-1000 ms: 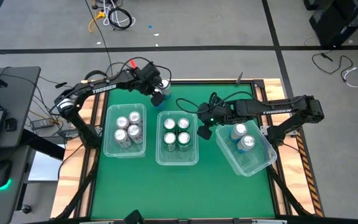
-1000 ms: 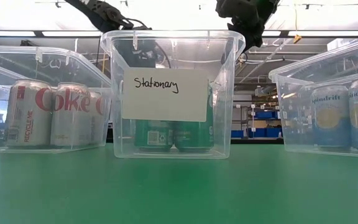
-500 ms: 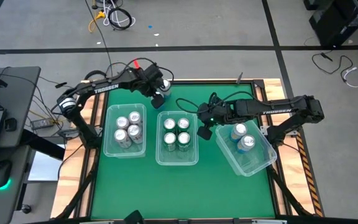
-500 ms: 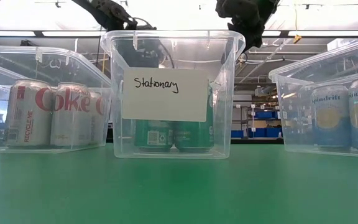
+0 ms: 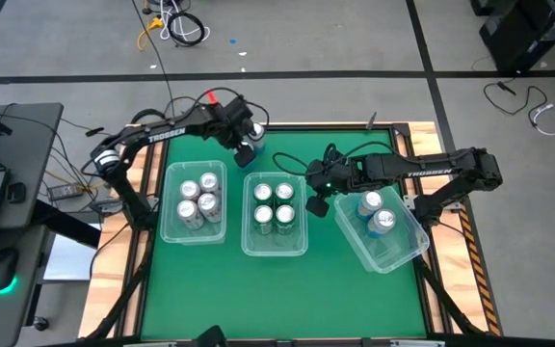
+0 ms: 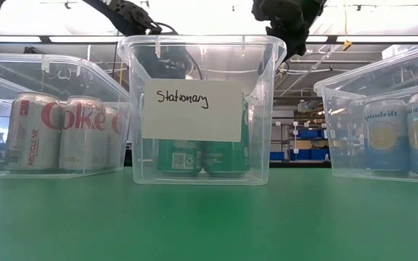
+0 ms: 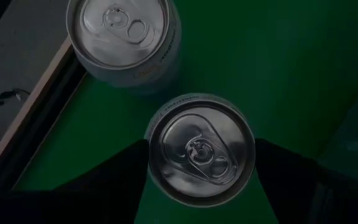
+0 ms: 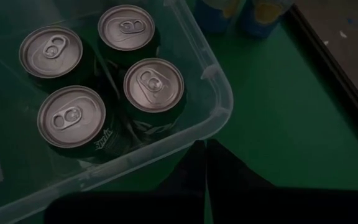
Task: Sort soda cans
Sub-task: Put the blue soda can into the button right bin
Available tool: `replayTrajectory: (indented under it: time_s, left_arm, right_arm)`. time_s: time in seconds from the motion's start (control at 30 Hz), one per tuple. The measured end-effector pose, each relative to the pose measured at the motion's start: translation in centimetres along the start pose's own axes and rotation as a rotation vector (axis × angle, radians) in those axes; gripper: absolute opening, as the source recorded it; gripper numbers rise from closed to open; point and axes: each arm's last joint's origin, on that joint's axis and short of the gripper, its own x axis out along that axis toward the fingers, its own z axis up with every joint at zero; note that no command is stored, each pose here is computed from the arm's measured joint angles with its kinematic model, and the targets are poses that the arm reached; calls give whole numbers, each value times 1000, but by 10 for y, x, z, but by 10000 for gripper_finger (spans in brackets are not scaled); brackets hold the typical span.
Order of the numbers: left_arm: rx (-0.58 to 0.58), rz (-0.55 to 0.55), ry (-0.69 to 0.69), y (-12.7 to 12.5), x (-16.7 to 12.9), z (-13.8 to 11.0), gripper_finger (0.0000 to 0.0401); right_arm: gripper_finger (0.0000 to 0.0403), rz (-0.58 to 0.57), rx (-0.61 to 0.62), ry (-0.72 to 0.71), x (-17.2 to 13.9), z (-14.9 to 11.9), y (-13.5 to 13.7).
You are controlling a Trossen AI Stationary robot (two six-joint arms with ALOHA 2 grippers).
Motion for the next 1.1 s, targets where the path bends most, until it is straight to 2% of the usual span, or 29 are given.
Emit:
replayTrajectory:
  time_s: [0.3, 0.57, 0.7, 0.83, 1.1]
  left_arm:
    - [30, 28, -21, 0, -6, 6, 279]
    - [111, -13, 39, -10, -11, 2, 191]
    - [128, 9, 23, -13, -17, 7, 172]
    - [147, 16, 13, -15, -19, 8, 187]
    - [110, 63, 41, -18, -20, 6, 261]
  right_arm:
    - [6, 0, 0, 0, 0, 0, 0]
    - [21, 1, -6, 1, 0, 0, 0]
    - [30, 14, -10, 11, 0, -1, 0]
    - [39, 11, -13, 21, 0, -2, 0]
    - [59, 8, -27, 31, 0, -3, 0]
